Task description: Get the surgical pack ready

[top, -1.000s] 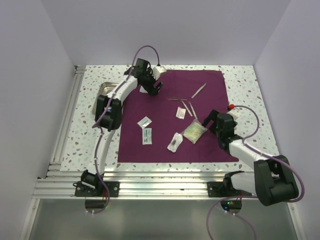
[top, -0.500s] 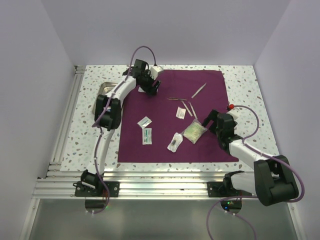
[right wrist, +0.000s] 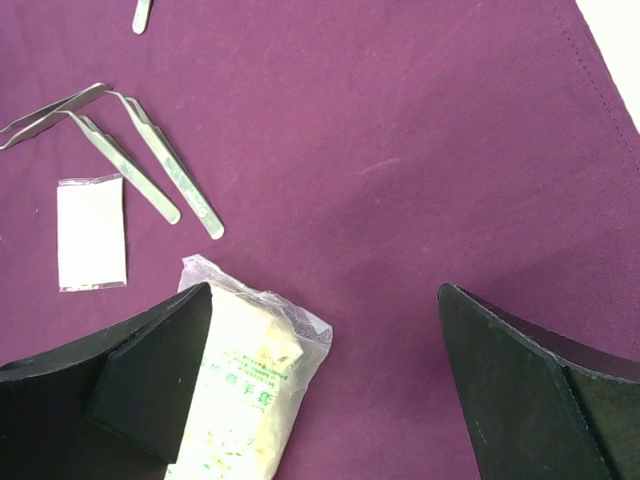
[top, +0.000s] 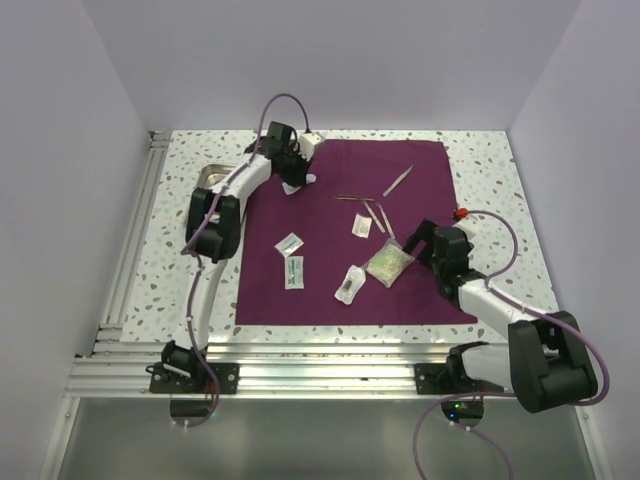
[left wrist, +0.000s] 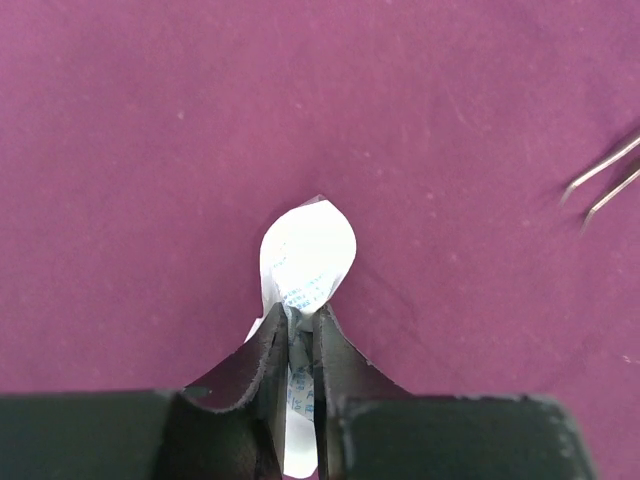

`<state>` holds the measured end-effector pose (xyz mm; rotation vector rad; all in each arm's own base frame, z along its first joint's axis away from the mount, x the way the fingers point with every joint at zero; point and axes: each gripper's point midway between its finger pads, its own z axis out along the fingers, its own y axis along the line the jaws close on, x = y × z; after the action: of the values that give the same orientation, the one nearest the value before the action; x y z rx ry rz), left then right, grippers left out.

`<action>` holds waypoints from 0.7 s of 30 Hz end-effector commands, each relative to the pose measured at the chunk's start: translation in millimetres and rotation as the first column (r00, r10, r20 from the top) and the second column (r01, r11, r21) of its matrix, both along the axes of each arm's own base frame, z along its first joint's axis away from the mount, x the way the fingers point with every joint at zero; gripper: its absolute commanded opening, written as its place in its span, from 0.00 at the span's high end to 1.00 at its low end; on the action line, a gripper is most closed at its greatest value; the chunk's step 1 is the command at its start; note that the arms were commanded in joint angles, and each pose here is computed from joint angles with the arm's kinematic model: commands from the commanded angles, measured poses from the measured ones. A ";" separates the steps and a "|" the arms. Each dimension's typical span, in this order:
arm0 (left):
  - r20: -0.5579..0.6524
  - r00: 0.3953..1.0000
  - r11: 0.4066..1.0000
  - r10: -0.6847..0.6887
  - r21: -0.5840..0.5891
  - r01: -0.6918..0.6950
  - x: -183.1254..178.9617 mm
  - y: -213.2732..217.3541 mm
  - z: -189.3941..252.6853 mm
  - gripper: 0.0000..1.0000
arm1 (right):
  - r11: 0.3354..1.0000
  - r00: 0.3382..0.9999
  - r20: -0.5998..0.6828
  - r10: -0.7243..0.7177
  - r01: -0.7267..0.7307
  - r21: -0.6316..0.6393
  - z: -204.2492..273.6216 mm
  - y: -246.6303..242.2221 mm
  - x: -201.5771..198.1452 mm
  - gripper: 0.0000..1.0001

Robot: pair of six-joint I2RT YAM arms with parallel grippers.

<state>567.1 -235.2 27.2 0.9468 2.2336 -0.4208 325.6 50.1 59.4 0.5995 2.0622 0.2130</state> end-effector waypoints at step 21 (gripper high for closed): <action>0.064 0.824 0.827 0.563 -0.032 -0.562 -49.5 102.6 126.0 1.00 | 1.000 0.999 0.048 0.017 -0.016 -0.006 18.9 3.2 11.7 0.01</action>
<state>520.9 -178.5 130.8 0.4394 2.3277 -0.1965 325.9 50.0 59.9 0.5899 2.0633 0.2094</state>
